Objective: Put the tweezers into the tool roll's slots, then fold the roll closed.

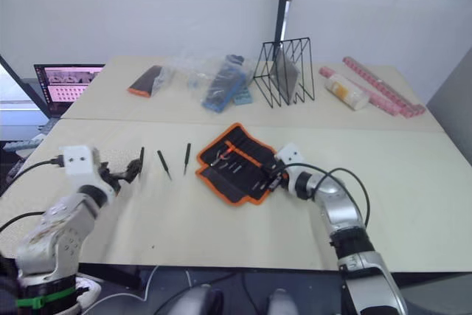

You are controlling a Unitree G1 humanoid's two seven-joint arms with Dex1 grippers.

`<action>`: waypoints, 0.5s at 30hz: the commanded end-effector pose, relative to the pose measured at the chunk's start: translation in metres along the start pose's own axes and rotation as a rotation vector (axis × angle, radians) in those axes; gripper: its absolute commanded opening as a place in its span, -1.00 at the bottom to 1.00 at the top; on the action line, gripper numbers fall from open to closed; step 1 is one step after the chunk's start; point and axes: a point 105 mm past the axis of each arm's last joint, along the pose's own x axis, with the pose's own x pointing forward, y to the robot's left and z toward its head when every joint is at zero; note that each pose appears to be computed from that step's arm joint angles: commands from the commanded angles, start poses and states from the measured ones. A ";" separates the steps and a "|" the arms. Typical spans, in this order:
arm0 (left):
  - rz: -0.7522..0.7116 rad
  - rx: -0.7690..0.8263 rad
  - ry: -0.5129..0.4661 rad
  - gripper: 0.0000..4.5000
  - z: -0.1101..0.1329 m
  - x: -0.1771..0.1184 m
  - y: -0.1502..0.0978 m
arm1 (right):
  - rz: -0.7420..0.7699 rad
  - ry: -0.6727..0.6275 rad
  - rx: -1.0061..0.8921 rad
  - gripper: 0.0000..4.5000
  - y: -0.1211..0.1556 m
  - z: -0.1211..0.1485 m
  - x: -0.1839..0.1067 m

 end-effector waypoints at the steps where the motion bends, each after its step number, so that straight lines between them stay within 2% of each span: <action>1: 0.039 0.013 0.018 0.99 -0.006 0.013 -0.003 | -0.013 0.043 0.016 -1.00 0.000 -0.011 -0.002; 5: 0.000 0.013 0.038 0.99 -0.020 0.031 -0.019 | -0.019 0.042 0.011 -1.00 -0.003 -0.009 -0.002; 9: -0.005 0.004 0.048 0.99 -0.028 0.040 -0.024 | -0.013 0.042 0.004 -1.00 -0.003 -0.008 -0.002; 10: -0.022 0.000 0.046 0.75 -0.029 0.040 -0.027 | -0.014 0.042 0.004 -1.00 -0.003 -0.008 -0.002; 15: -0.039 0.000 0.051 0.08 -0.034 0.031 -0.029 | -0.021 0.047 0.000 -1.00 -0.005 -0.009 -0.005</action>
